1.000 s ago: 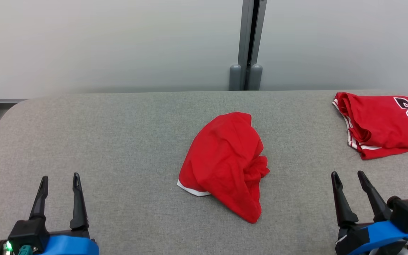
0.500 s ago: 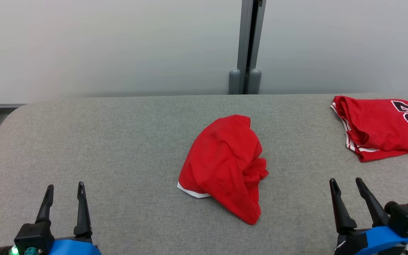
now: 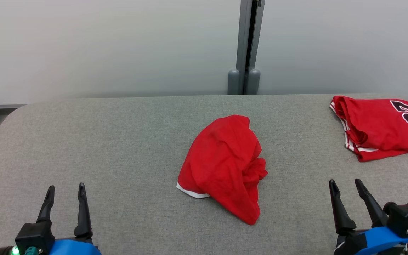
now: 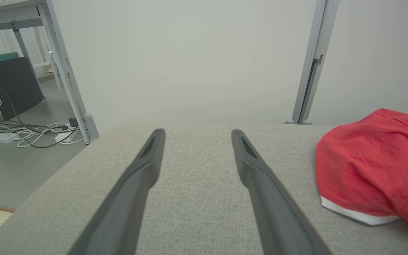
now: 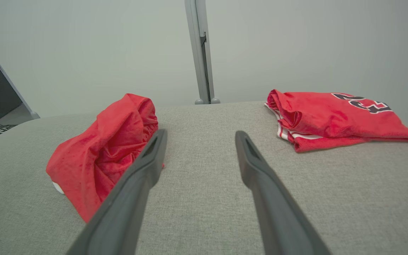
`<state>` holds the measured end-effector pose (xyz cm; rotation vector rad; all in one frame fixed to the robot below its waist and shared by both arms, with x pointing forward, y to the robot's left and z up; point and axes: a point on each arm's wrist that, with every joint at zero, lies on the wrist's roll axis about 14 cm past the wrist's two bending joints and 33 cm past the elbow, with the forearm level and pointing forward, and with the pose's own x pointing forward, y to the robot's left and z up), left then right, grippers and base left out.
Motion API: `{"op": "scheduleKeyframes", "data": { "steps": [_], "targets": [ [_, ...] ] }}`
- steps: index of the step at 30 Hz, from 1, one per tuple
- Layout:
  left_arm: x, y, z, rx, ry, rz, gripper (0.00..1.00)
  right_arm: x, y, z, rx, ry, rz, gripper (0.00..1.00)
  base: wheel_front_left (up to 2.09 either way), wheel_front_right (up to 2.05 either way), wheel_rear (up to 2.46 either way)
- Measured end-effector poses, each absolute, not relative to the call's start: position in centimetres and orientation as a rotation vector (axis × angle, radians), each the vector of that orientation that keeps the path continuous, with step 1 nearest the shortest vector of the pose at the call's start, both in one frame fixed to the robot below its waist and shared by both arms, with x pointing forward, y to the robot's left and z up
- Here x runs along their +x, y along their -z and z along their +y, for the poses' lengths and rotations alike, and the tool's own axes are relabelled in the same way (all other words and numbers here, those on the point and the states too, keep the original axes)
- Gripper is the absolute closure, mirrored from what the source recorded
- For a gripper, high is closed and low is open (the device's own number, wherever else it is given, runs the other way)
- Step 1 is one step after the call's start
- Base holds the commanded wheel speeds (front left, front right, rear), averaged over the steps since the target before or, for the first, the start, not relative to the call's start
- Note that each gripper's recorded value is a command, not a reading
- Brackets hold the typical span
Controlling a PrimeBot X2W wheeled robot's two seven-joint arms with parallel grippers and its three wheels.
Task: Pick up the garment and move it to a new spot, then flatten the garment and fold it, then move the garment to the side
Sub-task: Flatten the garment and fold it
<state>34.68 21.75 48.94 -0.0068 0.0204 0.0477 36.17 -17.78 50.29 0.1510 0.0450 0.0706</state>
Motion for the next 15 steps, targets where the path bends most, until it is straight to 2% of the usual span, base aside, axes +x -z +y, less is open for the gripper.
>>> {"op": "scheduleKeyframes", "data": {
  "steps": [7,15],
  "targets": [
    [34.7,-48.8,21.9,-0.004,-0.048,0.027,0.00,36.9,-50.8,-17.3,0.139,-0.087,0.033,0.00,0.00,0.00,0.00],
    [35.5,-48.7,21.7,-0.012,-0.047,0.032,0.00,42.1,-55.6,-12.3,0.062,-0.234,-0.069,0.00,0.00,0.00,0.00]
  ]
}}
